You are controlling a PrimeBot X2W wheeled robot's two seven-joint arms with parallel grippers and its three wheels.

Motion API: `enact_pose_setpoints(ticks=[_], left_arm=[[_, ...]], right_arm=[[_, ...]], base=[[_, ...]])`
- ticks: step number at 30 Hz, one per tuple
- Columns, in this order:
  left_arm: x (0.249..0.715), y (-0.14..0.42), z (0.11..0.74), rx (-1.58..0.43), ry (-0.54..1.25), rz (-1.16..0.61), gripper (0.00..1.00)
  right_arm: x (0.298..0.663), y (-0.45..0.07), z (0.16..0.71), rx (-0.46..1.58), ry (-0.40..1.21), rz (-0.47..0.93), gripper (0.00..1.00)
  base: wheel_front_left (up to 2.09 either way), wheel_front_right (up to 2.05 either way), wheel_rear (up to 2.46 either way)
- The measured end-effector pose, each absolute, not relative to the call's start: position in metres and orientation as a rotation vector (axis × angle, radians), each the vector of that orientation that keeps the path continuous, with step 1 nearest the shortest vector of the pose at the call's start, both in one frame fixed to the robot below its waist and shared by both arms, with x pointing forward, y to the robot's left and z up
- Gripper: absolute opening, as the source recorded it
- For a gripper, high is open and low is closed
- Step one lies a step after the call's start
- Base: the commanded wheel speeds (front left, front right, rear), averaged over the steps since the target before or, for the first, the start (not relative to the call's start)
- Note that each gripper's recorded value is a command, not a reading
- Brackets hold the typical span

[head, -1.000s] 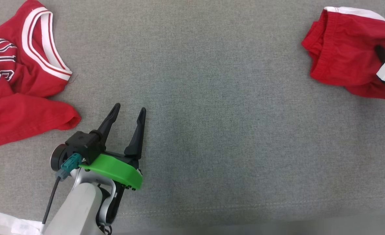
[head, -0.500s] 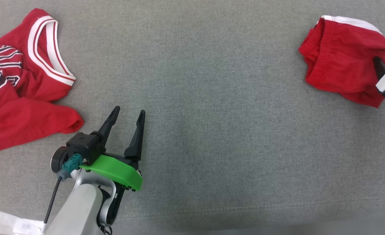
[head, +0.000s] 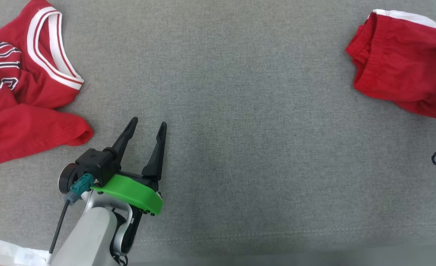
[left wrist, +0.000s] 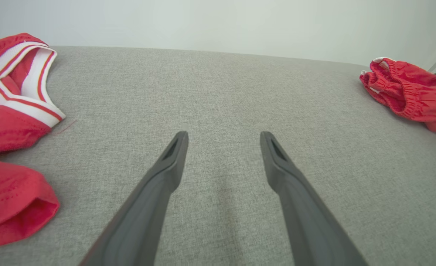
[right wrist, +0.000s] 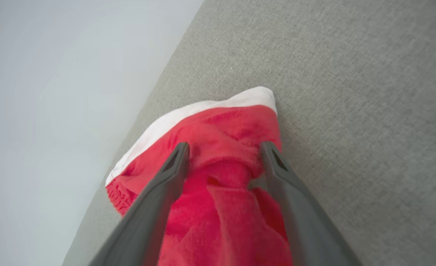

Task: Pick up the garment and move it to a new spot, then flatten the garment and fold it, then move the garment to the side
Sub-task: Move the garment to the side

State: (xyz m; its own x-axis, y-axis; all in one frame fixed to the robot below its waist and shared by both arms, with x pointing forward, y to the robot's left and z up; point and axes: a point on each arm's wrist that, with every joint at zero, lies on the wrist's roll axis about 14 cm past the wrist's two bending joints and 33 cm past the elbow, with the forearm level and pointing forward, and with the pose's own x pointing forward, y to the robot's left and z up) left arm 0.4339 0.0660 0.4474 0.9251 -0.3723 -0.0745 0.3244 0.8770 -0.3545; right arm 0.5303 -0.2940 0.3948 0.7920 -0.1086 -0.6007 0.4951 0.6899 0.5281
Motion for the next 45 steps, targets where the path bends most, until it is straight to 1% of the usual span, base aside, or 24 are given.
enact_pose_setpoints(ticks=[3,9,14,15,16,17,18,26,30,33,34,36,38,41,42,43,44,45], left_arm=[[0.433,0.069,0.444,-0.343,0.15,-0.356,1.0],[0.433,0.075,0.44,-0.339,0.159,-0.339,1.0],[0.434,0.081,0.435,-0.331,0.169,-0.327,1.0],[0.434,0.082,0.434,-0.33,0.172,-0.325,1.0],[0.434,0.083,0.432,-0.329,0.175,-0.322,1.0],[0.434,0.084,0.431,-0.328,0.178,-0.319,1.0],[0.434,0.086,0.43,-0.327,0.18,-0.315,1.0],[0.434,0.088,0.426,-0.326,0.19,-0.307,1.0],[0.434,0.089,0.425,-0.326,0.191,-0.306,1.0],[0.434,0.089,0.425,-0.327,0.193,-0.306,1.0],[0.434,0.088,0.425,-0.328,0.193,-0.308,1.0],[0.435,0.088,0.423,-0.33,0.195,-0.307,1.0],[0.434,0.089,0.421,-0.329,0.2,-0.303,1.0],[0.434,0.091,0.42,-0.328,0.204,-0.298,1.0],[0.434,0.091,0.419,-0.328,0.205,-0.297,1.0],[0.434,0.092,0.419,-0.328,0.205,-0.296,1.0],[0.434,0.092,0.419,-0.327,0.205,-0.295,1.0],[0.435,0.092,0.419,-0.327,0.204,-0.294,1.0]], right_arm=[[0.526,-0.294,0.383,0.744,0.611,-0.385,1.0],[0.531,-0.294,0.378,0.74,0.621,-0.396,1.0],[0.549,-0.304,0.389,0.737,0.551,-0.414,1.0],[0.552,-0.305,0.391,0.733,0.537,-0.414,0.62],[0.554,-0.306,0.392,0.728,0.53,-0.411,0.37],[0.556,-0.305,0.39,0.724,0.531,-0.407,0.07],[0.557,-0.303,0.389,0.722,0.535,-0.4,0.0],[0.558,-0.293,0.379,0.679,0.563,-0.377,0.0],[0.574,-0.291,0.4,0.613,0.482,-0.298,0.0],[0.592,-0.284,0.423,0.54,0.397,-0.216,0.0],[0.601,-0.289,0.439,0.489,0.343,-0.196,0.0],[0.607,-0.299,0.45,0.444,0.293,-0.198,0.0],[0.608,-0.299,0.447,0.403,0.293,-0.19,0.0],[0.604,-0.29,0.433,0.343,0.336,-0.165,0.0],[0.602,-0.29,0.429,0.336,0.346,-0.166,0.04],[0.6,-0.292,0.425,0.333,0.353,-0.174,0.19],[0.597,-0.294,0.421,0.323,0.358,-0.182,0.47],[0.595,-0.297,0.419,0.308,0.361,-0.19,1.0]], base=[[0.0,0.0,0.0],[0.0,0.0,0.0],[0.0,0.0,0.0],[0.0,0.0,0.0],[0.0,0.0,0.0],[0.0,0.0,0.0],[0.0,0.0,0.0],[0.0,0.0,0.0],[0.0,0.0,0.0],[0.0,0.0,0.0],[0.0,0.0,0.0],[0.0,0.0,0.0],[0.0,0.0,0.0],[0.0,0.0,0.0],[0.0,0.0,0.0],[0.0,0.0,0.0],[0.0,0.0,0.0],[0.0,0.0,0.0]])
